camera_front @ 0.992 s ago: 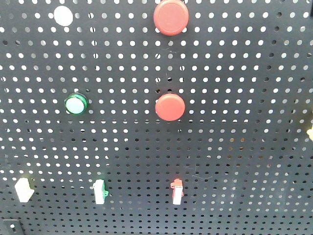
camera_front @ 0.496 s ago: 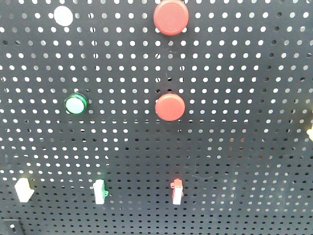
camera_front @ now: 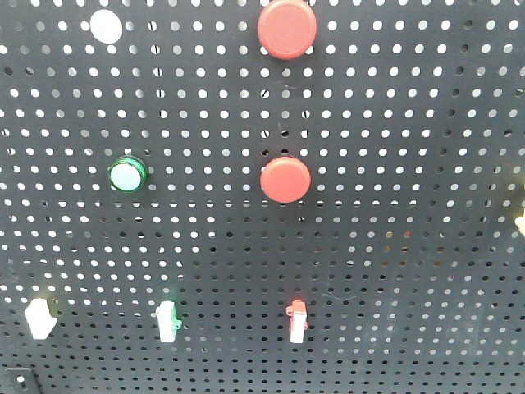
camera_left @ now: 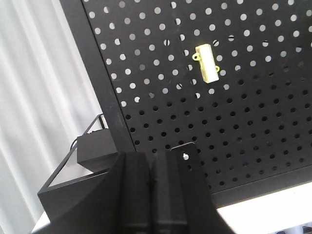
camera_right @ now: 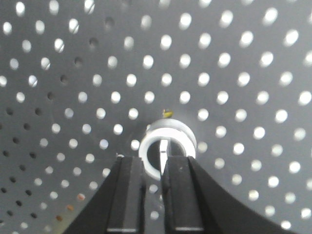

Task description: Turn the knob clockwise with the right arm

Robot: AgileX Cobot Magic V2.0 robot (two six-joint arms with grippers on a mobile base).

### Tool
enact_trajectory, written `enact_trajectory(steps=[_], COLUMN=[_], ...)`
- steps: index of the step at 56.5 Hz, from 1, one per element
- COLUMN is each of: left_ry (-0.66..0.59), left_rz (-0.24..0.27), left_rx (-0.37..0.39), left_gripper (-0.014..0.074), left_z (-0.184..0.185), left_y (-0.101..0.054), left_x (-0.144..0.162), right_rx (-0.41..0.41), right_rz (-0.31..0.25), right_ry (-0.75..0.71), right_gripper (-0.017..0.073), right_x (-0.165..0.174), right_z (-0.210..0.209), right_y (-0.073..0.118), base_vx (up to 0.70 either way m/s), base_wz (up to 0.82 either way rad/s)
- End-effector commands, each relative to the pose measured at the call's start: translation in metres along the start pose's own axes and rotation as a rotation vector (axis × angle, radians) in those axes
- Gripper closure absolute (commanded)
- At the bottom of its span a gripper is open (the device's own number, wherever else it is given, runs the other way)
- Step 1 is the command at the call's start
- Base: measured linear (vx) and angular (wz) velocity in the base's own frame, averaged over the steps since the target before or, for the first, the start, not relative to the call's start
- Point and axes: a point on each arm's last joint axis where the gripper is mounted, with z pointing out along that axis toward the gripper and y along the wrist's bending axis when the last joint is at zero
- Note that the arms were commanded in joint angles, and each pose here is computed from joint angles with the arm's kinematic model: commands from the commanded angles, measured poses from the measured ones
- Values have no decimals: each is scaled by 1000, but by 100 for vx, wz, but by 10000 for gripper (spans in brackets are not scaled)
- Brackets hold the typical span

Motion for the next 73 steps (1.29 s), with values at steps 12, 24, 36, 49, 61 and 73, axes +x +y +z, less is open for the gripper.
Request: enact_trajectory(steps=[12, 24, 36, 49, 61, 73], left_ry=[-61, -61, -61, -61, -61, -61], left_rz=[-10, -10, -10, -10, -10, -10], left_rx=[-5, -5, -5, -5, -5, -5], left_gripper=[600, 600, 600, 600, 600, 600], left_z=[-1, -1, -1, -1, -1, -1], left_y=[-2, -2, -2, -2, -2, -2], left_x=[3, 3, 3, 3, 3, 3], right_rx=[67, 77, 122, 119, 93, 105], right_rz=[63, 55, 10, 0, -14, -25], right_ry=[-74, -50, -33, -32, -2, -15], right_gripper=[336, 333, 328, 304, 264, 273], right_x=[-8, -6, -5, -6, -6, -7], right_z=[-9, -7, -8, -3, 13, 14], right_y=[-12, -12, -16, -14, -7, -7], base_vx=[0, 0, 0, 0, 0, 0], base_wz=[0, 0, 0, 0, 0, 0])
